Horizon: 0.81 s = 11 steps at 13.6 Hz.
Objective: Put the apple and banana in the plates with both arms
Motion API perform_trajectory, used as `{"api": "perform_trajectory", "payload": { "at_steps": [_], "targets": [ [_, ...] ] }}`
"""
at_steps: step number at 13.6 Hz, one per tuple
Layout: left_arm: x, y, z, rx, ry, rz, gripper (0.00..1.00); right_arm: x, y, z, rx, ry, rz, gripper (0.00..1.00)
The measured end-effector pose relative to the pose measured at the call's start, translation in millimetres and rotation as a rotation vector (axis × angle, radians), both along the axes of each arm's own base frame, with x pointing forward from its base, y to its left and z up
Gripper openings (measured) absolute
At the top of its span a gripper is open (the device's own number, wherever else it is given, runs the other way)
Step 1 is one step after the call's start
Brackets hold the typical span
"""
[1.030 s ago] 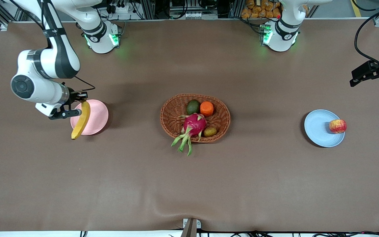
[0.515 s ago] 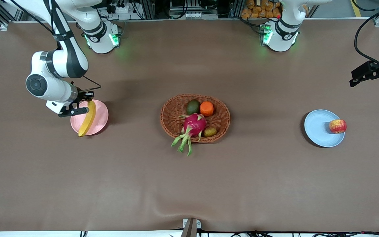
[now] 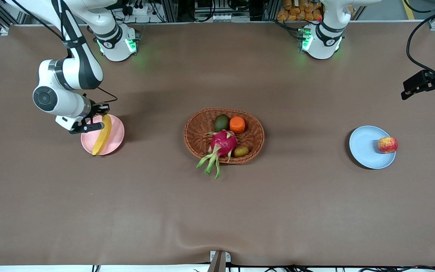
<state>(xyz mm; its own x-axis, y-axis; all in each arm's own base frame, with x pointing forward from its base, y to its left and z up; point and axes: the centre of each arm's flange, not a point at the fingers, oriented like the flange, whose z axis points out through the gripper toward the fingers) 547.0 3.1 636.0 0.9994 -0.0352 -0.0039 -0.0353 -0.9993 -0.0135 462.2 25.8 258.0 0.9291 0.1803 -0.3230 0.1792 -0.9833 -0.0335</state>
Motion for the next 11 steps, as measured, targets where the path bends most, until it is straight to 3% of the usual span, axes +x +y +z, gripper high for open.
{"api": "perform_trajectory", "payload": {
  "at_steps": [1,2,7,9,11],
  "targets": [
    [0.0,-0.1,-0.1,0.000,0.000,0.000,1.00,-0.4,0.8,-2.3,0.000,0.005,0.002,0.17],
    [0.2,-0.1,-0.3,0.000,0.001,0.000,1.00,-0.8,1.9,-4.9,-0.001,0.010,0.005,0.23],
    [0.4,-0.9,-0.6,0.000,0.001,-0.002,1.00,1.1,4.1,-2.7,0.001,0.021,0.016,0.73],
    [0.4,-1.0,-0.7,0.000,0.001,-0.002,1.00,12.0,5.1,17.4,0.003,0.037,0.022,0.96],
    [0.4,-1.1,-0.7,0.000,0.001,-0.002,1.00,35.9,6.6,68.1,0.003,0.057,0.021,1.00]
  ]
}}
